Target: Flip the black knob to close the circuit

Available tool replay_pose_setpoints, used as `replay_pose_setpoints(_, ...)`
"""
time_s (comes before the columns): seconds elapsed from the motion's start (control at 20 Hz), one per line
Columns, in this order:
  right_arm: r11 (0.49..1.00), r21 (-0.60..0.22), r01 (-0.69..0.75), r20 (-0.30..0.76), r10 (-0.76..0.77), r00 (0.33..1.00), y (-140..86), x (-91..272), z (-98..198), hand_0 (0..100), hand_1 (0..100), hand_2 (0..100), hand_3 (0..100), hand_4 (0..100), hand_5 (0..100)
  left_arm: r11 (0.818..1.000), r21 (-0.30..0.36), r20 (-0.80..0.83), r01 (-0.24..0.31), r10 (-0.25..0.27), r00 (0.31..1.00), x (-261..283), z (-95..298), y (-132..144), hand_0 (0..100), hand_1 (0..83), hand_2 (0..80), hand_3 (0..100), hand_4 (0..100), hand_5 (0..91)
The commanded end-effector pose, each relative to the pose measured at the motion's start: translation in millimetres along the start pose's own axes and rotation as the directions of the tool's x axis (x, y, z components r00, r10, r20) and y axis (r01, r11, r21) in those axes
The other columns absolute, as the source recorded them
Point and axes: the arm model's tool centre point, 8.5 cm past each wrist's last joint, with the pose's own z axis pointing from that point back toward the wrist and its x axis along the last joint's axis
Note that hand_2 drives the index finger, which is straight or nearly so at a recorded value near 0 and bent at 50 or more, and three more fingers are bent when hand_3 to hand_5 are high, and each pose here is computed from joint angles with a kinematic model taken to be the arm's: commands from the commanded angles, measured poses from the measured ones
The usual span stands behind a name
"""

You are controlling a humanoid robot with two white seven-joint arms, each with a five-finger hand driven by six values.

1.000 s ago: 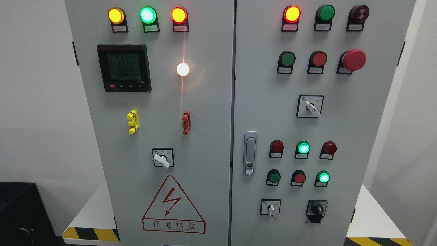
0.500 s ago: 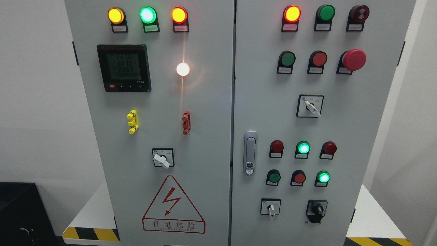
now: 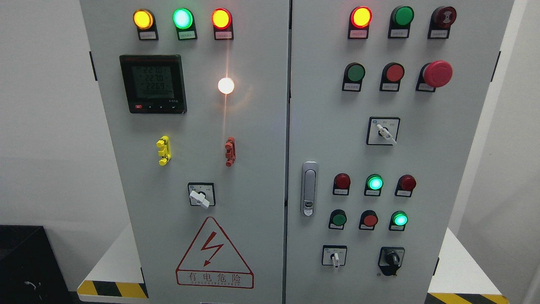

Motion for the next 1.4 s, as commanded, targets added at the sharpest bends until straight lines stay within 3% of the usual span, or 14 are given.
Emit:
replay_pose_setpoints(0.0, 0.999, 0.015, -0.036, 0.155, 0.034, 0.987, 3.7, 48.7, -1.7, 0, 14, 0, 0, 0, 0, 1.000, -0.004, 0.006, -0.004, 0.004, 1.000, -4.3, 0.0, -1.7, 12, 55.6, 0.0, 0, 0, 0.0)
replay_pose_setpoints(0.4, 0.984, -0.001, -0.177, 0.285, 0.170, 0.943, 13.0, 89.4, 1.7, 0, 11, 0, 0, 0, 0, 1.000, -0.004, 0.006, -0.004, 0.004, 1.000, -4.3, 0.0, -1.7, 12, 55.6, 0.0, 0, 0, 0.0)
replay_pose_setpoints(0.7, 0.935, -0.155, -0.320, 0.409, 0.356, 0.840, 13.4, 132.5, 12.0, 0, 11, 1, 12, 6, 0, 1.000, -0.004, 0.005, -0.004, 0.004, 1.000, -4.9, 0.0, -1.6, 12, 55.6, 0.0, 0, 0, 0.0)
replay_pose_setpoints(1.05, 0.858, -0.340, -0.385, 0.503, 0.512, 0.696, 19.4, 184.8, 32.4, 0, 13, 10, 23, 17, 0, 1.000, -0.004, 0.005, -0.004, 0.004, 1.000, -4.9, 0.0, -1.6, 12, 55.6, 0.0, 0, 0, 0.0)
replay_pose_setpoints(1.15, 0.825, -0.404, -0.396, 0.521, 0.563, 0.641, 22.6, 197.0, 40.8, 0, 13, 13, 28, 21, 2, 1.000, -0.004, 0.006, -0.004, 0.004, 1.000, -4.3, 0.0, -1.7, 12, 55.6, 0.0, 0, 0, 0.0)
replay_pose_setpoints(1.35, 0.777, -0.482, -0.404, 0.540, 0.627, 0.561, 24.1, 214.7, 55.3, 0, 13, 20, 38, 29, 16, 1.000, -0.004, 0.007, -0.003, 0.003, 1.000, -4.3, 0.0, -1.7, 12, 55.6, 0.0, 0, 0, 0.0)
